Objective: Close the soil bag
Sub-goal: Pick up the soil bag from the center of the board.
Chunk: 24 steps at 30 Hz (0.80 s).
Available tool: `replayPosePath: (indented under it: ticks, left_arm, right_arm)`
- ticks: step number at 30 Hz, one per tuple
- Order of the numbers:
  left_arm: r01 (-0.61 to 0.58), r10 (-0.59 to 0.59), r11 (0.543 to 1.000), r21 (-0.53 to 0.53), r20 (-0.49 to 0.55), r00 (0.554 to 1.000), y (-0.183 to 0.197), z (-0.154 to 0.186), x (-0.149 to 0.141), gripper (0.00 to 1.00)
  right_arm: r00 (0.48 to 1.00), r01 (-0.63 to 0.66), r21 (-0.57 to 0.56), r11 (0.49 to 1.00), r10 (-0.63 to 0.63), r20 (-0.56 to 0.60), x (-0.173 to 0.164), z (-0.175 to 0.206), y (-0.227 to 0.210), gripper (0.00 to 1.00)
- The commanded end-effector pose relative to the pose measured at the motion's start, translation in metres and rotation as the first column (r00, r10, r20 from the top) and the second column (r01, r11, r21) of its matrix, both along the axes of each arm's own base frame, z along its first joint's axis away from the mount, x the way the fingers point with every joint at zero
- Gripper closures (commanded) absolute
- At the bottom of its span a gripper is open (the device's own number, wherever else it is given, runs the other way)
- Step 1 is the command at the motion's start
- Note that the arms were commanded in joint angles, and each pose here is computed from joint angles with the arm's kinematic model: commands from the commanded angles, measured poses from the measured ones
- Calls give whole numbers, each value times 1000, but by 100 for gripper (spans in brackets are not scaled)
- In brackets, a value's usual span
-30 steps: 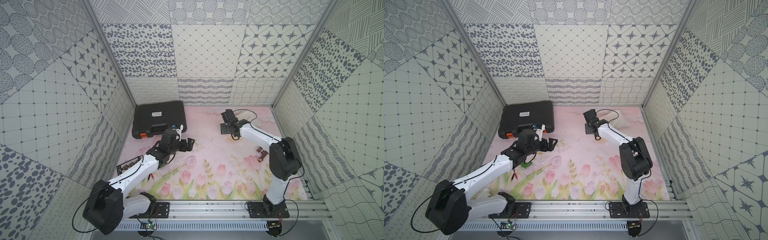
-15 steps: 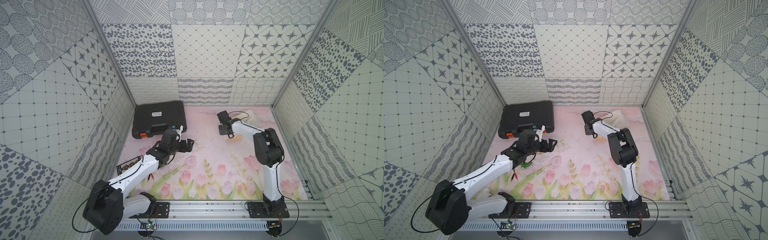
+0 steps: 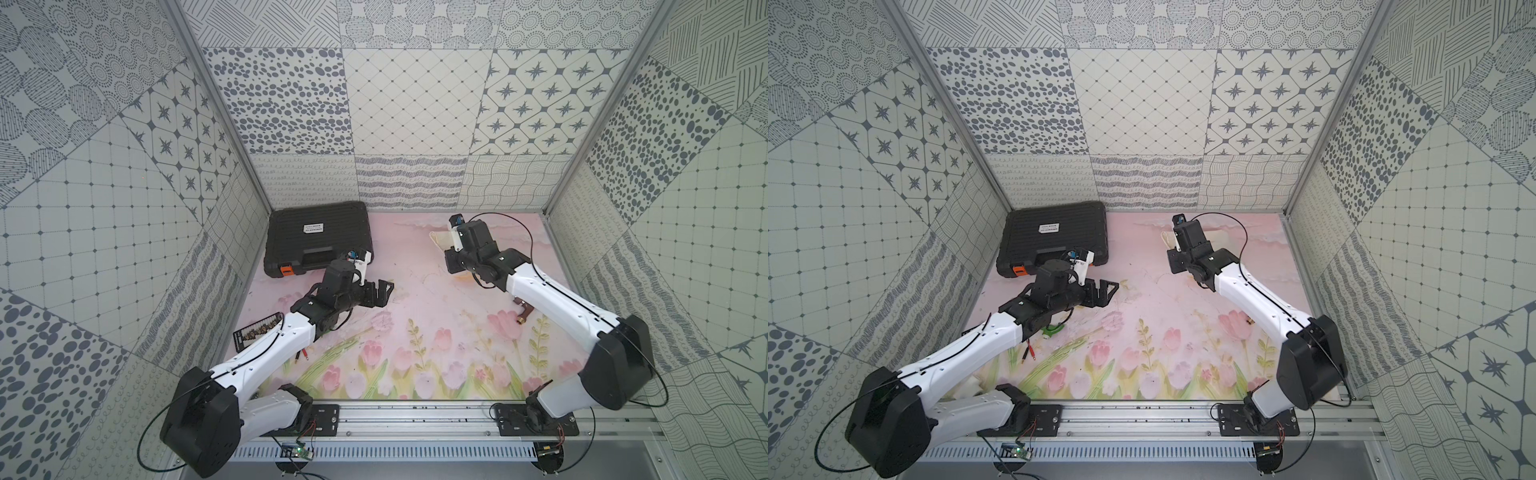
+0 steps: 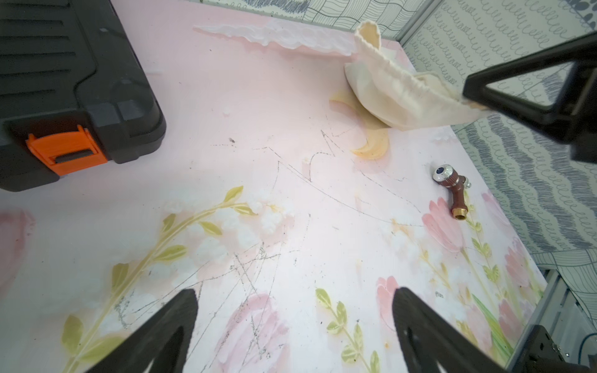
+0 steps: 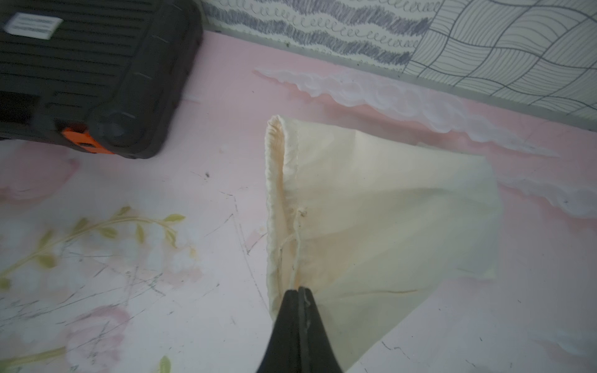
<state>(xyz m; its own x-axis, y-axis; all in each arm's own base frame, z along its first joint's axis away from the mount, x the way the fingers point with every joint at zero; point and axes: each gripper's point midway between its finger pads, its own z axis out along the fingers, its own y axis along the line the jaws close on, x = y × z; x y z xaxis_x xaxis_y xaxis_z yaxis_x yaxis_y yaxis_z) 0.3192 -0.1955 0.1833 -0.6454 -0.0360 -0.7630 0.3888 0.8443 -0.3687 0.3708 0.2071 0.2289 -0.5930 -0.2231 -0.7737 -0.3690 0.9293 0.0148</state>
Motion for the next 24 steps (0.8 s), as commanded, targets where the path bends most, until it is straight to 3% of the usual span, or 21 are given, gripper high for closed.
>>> replayPosePath:
  ticks: [1,8,14,20,24]
  left_arm:
    - [145,-143,989,-14,114,983,-30,33,-6,4]
    - [319,-336,942,108,217,917,-69,37,-8,10]
    - [513,-560,829,224,335,758,-111,28,-16,11]
    - [532,-671,741,409,463,578,-146,18,18,10]
    - [503,-682,731,461,513,521,-165,17,45,8]
  right_arm:
    - [985,-172,84,982,172,4,-32,8,20,100]
    - [988,-146,44,988,143,63,-55,8,-9,100]
    - [984,-116,85,990,102,148,-62,18,-21,100]
    - [980,-138,141,980,115,161,-67,18,-16,100]
    - [981,-143,159,977,119,151,-67,14,-13,100]
